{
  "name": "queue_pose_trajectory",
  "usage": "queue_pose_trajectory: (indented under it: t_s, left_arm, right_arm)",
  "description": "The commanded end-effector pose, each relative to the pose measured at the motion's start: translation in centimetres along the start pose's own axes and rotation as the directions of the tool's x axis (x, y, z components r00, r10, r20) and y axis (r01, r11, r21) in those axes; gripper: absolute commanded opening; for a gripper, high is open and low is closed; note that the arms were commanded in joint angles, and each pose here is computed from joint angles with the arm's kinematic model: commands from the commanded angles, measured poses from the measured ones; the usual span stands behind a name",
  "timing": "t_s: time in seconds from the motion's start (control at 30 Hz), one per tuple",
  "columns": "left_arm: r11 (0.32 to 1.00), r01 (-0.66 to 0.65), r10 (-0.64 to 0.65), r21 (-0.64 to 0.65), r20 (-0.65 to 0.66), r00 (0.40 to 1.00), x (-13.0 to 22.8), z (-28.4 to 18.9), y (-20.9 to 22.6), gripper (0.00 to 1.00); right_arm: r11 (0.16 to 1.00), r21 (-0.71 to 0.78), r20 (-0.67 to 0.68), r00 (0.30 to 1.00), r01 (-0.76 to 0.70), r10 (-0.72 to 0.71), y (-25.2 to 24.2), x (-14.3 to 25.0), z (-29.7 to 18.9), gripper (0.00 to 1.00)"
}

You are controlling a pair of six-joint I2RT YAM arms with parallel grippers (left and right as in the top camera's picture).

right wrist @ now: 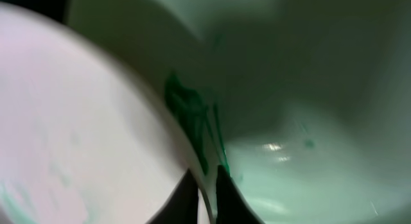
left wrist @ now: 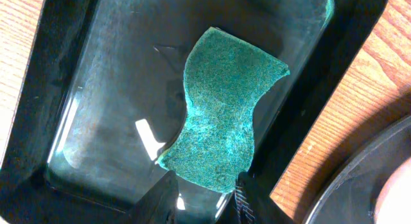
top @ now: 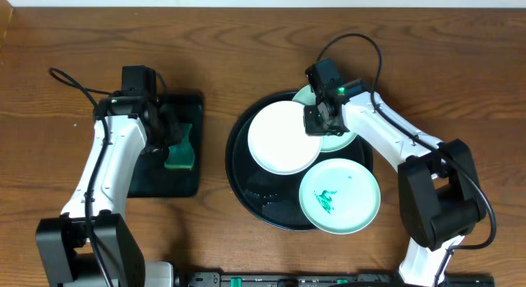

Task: Clean dirty plates on tray and stack at the side
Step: 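Grip the white plate rim with the right gripper and tilt it up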

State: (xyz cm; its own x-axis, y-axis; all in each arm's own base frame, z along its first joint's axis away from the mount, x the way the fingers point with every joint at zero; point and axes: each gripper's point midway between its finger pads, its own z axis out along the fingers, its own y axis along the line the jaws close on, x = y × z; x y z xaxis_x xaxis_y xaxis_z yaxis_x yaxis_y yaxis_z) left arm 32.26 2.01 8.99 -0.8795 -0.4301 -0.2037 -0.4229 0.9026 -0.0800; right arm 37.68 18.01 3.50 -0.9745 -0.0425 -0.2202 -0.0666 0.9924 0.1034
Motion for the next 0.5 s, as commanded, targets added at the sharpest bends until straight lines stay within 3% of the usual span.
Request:
queue_pose_trajectory:
  t_s: [0.0, 0.13, 0.3, 0.47]
  left_arm:
    - [1.000, 0.010, -0.010, -0.003, 0.014, 1.000, -0.4, -0.4, 0.0, 0.31]
    - [1.000, 0.010, -0.010, -0.003, 0.014, 1.000, -0.4, -0.4, 0.0, 0.31]
    - [1.000, 0.010, -0.010, -0.003, 0.015, 1.000, -0.5, -0.4, 0.0, 0.31]
    - [1.000, 0.010, -0.010, -0.003, 0.015, 1.000, -0.5, -0.4, 0.0, 0.31]
  right_arm:
    - [1.000, 0.010, 0.014, 1.000, -0.004, 0.004, -0.3, -0.6, 0.2, 0.01]
    - [0.999, 0.031, 0.029, 0.999, 0.013, -0.014, -0.4, -0.8, 0.1, 0.01]
    - [0.985, 0.097, 0.122, 0.981, 0.140, -0.152, 0.8, -1.9, -2.2, 0.01]
    - [0.922, 0.279, 0.289, 0.892, 0.270, -0.349, 3.1, -3.2, -8.2, 0.01]
